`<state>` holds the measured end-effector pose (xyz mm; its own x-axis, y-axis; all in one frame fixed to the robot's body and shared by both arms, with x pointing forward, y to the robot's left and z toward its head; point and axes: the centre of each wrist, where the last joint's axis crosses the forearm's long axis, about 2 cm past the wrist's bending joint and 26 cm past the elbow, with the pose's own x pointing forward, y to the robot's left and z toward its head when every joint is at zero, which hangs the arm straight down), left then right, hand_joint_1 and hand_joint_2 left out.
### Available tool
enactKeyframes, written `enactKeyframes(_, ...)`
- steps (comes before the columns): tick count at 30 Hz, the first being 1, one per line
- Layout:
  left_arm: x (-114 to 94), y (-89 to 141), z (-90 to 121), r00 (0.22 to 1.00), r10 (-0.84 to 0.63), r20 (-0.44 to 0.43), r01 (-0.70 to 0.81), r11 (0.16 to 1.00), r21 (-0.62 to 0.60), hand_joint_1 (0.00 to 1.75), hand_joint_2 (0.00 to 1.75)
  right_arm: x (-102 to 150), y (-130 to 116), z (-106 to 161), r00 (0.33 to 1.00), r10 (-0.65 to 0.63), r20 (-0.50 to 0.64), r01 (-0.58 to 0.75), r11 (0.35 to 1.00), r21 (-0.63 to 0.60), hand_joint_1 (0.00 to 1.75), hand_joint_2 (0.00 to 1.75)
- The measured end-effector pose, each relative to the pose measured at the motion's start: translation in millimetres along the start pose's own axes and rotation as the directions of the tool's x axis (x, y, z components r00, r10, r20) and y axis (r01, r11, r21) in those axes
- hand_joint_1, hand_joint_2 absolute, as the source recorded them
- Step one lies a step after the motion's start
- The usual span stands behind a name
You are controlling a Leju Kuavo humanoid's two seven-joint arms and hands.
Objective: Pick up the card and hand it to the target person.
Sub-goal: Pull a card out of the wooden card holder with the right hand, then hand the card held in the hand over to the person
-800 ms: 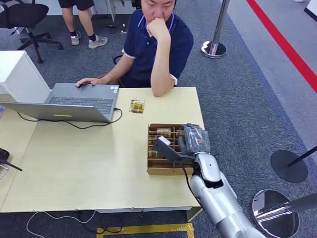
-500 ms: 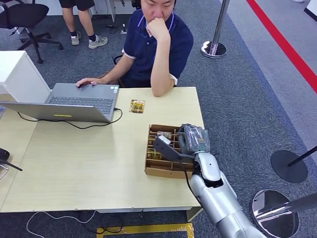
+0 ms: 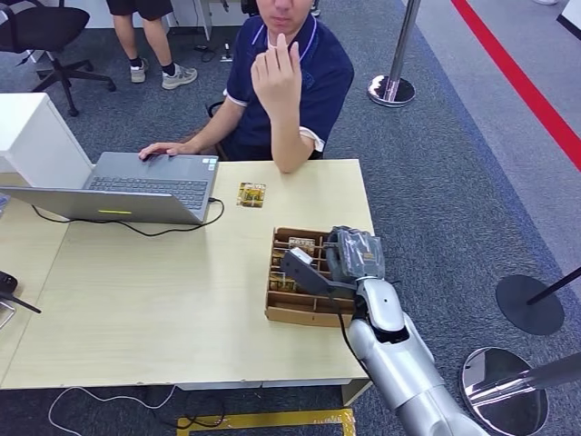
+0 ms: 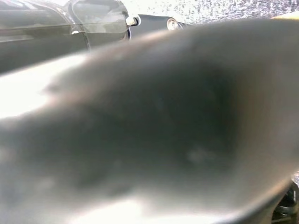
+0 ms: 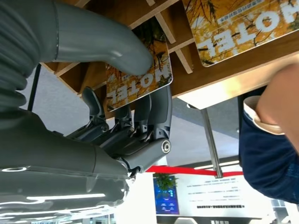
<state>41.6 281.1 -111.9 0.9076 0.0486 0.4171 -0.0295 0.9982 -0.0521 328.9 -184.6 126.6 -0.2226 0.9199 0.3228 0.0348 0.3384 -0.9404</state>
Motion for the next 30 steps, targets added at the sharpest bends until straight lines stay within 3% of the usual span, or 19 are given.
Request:
enactKeyframes(13,0,0,0,1.0,0.001,0.017,-0.001,1.0,-0.01,0.0,0.0,5,-7,-1,1.0,-0.003,0.02,0.004,1.0,-0.023,1.53,1.75)
enactKeyframes(17,0,0,0,0.999,0.004,0.037,-0.003,1.0,-0.017,0.0,1.75,10,-15,-2,0.999,-0.014,0.041,0.016,0.998,-0.056,1.51,1.75)
enactKeyframes(27,0,0,0,0.999,0.006,0.049,-0.005,1.0,-0.019,0.0,1.75,21,-40,-3,0.992,-0.069,0.107,0.085,0.985,-0.151,1.37,1.75)
enactKeyframes(30,0,0,0,0.999,0.007,0.05,-0.006,1.0,-0.019,0.0,0.44,27,-49,0,0.988,-0.083,0.131,0.106,0.979,-0.175,1.34,1.75)
